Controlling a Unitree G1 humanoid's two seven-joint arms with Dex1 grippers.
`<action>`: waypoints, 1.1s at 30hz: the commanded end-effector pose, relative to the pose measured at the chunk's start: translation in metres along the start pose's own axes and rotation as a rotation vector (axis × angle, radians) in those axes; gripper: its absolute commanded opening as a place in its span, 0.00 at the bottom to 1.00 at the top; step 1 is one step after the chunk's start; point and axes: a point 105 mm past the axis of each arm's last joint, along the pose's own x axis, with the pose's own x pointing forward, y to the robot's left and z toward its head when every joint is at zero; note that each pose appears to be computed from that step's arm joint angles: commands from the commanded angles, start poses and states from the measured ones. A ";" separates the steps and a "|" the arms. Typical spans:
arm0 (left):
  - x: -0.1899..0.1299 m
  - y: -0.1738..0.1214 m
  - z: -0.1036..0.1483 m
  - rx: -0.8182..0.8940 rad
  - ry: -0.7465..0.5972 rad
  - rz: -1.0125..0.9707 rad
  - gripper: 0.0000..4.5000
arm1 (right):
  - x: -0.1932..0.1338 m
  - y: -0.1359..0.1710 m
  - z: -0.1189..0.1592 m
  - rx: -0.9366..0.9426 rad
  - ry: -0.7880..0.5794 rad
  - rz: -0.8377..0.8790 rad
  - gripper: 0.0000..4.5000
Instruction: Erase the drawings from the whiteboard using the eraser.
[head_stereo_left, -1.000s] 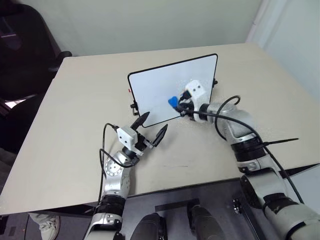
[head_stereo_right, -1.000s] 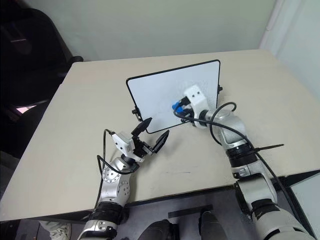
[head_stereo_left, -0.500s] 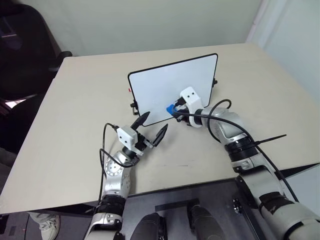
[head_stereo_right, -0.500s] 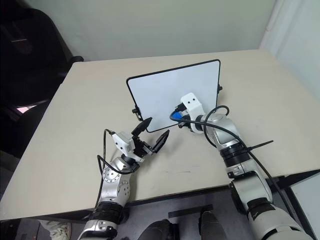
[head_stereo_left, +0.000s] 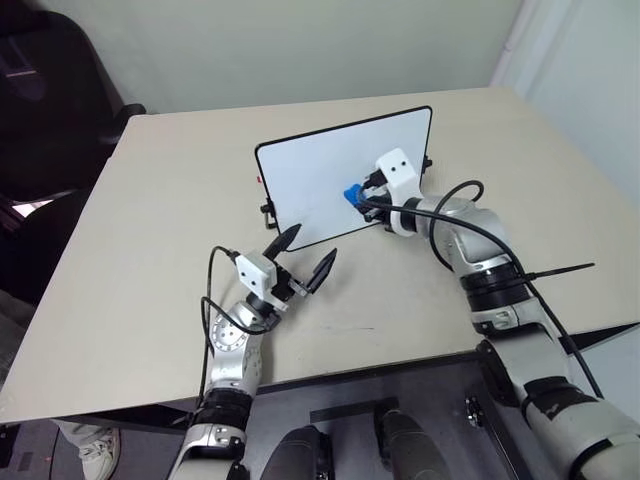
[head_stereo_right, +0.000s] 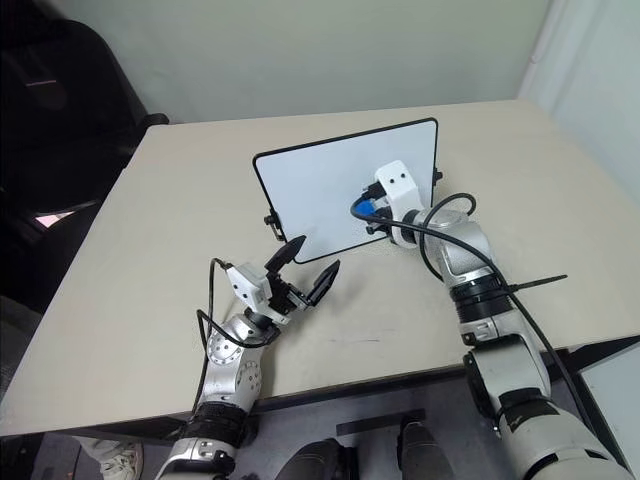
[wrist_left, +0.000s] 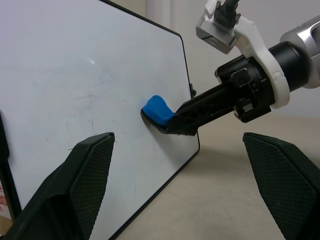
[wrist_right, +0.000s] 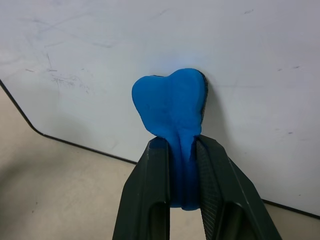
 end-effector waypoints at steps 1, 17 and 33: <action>0.002 -0.003 0.001 -0.001 -0.017 -0.005 1.00 | -0.010 -0.010 0.033 -0.051 -0.100 -0.062 0.10; 0.003 -0.001 0.004 0.011 -0.029 -0.003 1.00 | 0.011 -0.001 -0.011 0.002 0.076 -0.031 0.10; 0.006 -0.003 0.003 -0.007 -0.028 -0.022 1.00 | -0.032 -0.077 -0.004 0.059 0.053 -0.317 0.10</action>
